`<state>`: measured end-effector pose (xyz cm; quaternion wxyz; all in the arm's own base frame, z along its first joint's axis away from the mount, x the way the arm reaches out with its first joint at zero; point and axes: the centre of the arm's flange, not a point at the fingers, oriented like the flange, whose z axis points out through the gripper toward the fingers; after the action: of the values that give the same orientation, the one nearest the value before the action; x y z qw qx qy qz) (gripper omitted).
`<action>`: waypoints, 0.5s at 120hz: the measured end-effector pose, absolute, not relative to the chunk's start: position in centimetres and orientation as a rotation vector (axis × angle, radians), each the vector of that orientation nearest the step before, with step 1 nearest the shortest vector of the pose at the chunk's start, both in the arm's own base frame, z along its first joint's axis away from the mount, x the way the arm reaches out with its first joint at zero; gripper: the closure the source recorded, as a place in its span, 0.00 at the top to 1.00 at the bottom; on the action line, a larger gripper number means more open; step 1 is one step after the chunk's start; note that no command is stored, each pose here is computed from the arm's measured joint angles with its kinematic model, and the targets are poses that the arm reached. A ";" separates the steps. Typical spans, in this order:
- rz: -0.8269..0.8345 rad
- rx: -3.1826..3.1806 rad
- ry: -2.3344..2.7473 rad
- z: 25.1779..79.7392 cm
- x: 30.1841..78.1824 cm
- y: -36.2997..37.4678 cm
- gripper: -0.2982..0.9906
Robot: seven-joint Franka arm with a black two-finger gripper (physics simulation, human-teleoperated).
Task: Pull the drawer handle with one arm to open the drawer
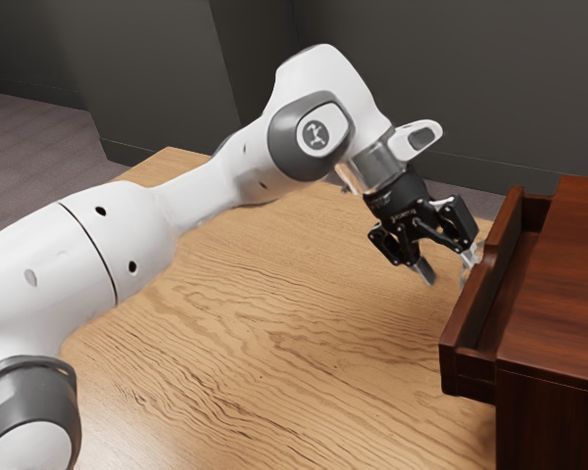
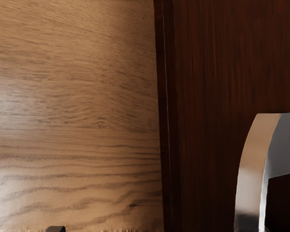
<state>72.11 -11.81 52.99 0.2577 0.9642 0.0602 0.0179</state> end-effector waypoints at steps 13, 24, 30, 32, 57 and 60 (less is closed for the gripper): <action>0.039 2.617 0.167 53.1 72.0 -11.0 0.55; 0.035 2.626 0.167 53.2 71.9 -10.2 0.55; 0.032 2.630 0.167 53.3 71.9 -9.9 0.55; 0.031 2.631 0.168 53.3 71.9 -9.8 0.55; 0.018 2.649 0.176 53.6 71.6 -8.0 0.55; 0.017 2.651 0.176 53.7 71.6 -7.8 0.55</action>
<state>71.55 -7.83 53.67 0.2401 0.9686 0.0644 0.0062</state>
